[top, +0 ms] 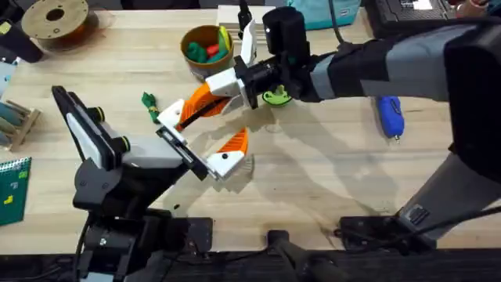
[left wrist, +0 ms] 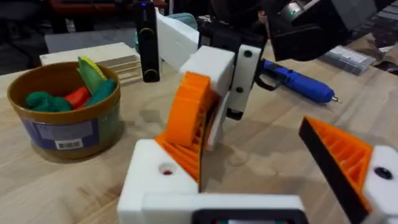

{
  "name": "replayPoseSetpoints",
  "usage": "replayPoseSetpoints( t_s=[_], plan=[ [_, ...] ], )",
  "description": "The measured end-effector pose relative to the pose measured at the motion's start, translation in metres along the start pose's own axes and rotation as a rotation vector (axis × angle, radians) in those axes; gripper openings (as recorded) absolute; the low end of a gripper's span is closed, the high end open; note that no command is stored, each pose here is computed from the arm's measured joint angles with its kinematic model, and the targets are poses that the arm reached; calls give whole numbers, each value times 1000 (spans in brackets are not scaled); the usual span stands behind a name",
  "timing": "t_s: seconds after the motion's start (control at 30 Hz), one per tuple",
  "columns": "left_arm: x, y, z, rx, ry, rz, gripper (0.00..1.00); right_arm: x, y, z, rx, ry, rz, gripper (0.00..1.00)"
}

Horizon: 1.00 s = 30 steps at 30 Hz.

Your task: Pick up the gripper from the table and insert it into the empty holder that is missing its gripper. Then pick up a screw, insert it into the mounting hole, and use the screwdriver to tighten it. Finally, clean up the table by picking up the vegetable and placing it into the bucket.

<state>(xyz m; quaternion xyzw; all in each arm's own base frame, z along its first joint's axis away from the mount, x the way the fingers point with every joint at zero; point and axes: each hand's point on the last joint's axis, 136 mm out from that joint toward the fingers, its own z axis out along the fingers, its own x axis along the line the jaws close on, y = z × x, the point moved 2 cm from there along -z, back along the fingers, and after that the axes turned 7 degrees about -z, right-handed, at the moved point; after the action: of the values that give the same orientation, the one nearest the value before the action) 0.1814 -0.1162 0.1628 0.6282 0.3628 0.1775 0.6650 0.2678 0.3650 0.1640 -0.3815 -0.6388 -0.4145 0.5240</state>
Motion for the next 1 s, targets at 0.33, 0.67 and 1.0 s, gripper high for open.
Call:
replayPoseSetpoints(
  t_s=[0.33, 0.67, 1.0],
  plan=[
    [5, 2, 0, -9, 30, 8, 988, 4, 7, 4, -31, -5, -48, 13],
    [10, 3, -1, -16, 64, 10, 988, 4, 12, 9, -69, -23, -56, 12],
    [13, 4, -1, -22, 84, 16, 988, 6, 16, 12, -92, -24, -79, 12]
  ],
)
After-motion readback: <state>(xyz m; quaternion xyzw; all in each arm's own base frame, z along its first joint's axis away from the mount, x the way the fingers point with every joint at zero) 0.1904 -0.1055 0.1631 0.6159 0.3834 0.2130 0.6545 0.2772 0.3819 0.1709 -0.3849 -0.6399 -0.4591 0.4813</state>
